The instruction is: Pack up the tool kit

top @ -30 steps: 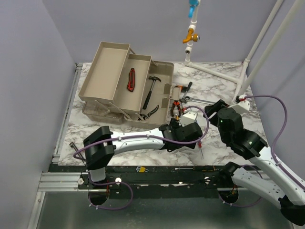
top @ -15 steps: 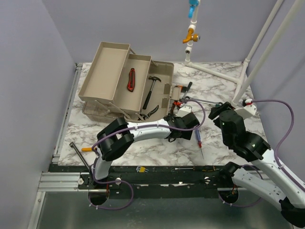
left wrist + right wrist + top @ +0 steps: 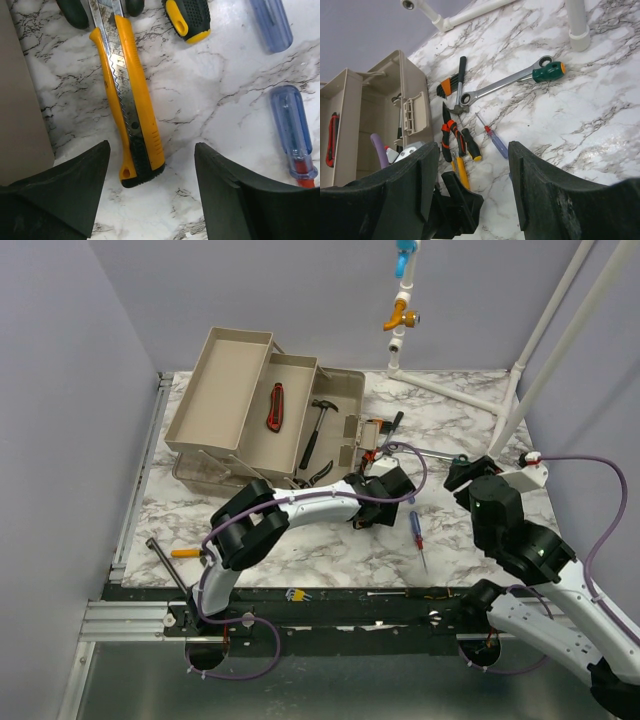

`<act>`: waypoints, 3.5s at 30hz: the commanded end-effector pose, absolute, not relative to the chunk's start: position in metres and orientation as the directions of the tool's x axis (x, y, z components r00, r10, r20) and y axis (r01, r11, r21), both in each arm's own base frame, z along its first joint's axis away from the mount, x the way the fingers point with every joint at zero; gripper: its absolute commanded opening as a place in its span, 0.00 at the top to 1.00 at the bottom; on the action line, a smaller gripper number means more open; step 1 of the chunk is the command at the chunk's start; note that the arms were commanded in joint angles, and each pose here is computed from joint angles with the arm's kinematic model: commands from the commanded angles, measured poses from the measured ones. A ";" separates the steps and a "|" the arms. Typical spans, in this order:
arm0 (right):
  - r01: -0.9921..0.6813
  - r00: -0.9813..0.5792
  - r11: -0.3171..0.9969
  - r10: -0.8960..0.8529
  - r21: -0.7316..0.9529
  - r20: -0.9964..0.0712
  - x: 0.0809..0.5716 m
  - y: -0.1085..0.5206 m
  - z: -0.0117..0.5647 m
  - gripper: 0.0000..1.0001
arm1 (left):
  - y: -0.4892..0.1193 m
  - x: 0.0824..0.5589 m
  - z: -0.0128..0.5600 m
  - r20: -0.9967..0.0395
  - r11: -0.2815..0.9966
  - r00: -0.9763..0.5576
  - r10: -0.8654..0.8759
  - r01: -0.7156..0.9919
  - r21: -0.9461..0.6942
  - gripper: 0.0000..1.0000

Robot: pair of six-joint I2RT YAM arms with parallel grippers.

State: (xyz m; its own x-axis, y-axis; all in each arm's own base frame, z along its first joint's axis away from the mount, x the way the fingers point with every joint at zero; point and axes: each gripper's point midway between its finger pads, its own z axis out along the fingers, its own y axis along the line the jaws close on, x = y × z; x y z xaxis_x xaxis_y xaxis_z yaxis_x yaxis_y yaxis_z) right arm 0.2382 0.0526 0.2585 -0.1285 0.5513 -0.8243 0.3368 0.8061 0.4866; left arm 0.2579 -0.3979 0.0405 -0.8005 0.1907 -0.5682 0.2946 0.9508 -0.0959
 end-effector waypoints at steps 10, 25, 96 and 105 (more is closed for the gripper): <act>0.359 -0.097 0.794 0.554 0.490 -0.827 0.234 0.043 0.257 0.37 | -0.380 0.243 -0.007 -0.455 0.959 -0.858 0.240 0.283 -0.029 0.44; 0.362 -0.079 0.787 0.560 0.500 -0.825 0.232 0.039 0.259 0.37 | -0.401 0.215 0.078 -0.522 0.878 -0.778 0.350 0.467 -0.107 1.00; 0.255 -0.738 0.964 0.243 0.073 -0.629 0.231 0.121 0.072 0.38 | -0.232 0.288 0.276 -0.801 0.862 -0.597 0.054 0.433 -0.264 0.05; 0.339 -0.734 0.940 0.292 0.041 -0.613 0.229 0.111 0.046 0.38 | -0.233 0.224 0.257 -0.779 0.755 -0.627 0.030 0.525 -0.394 0.05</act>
State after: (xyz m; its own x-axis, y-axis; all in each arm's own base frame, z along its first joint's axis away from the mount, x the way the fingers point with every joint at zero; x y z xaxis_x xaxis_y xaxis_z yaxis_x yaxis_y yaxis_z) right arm 0.2261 0.1196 0.0528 -0.7645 0.2513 -0.5936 0.2775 0.9595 0.0488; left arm 0.2490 -0.2254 0.2567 -0.6131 0.0626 -0.7875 0.4769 0.8240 -0.3058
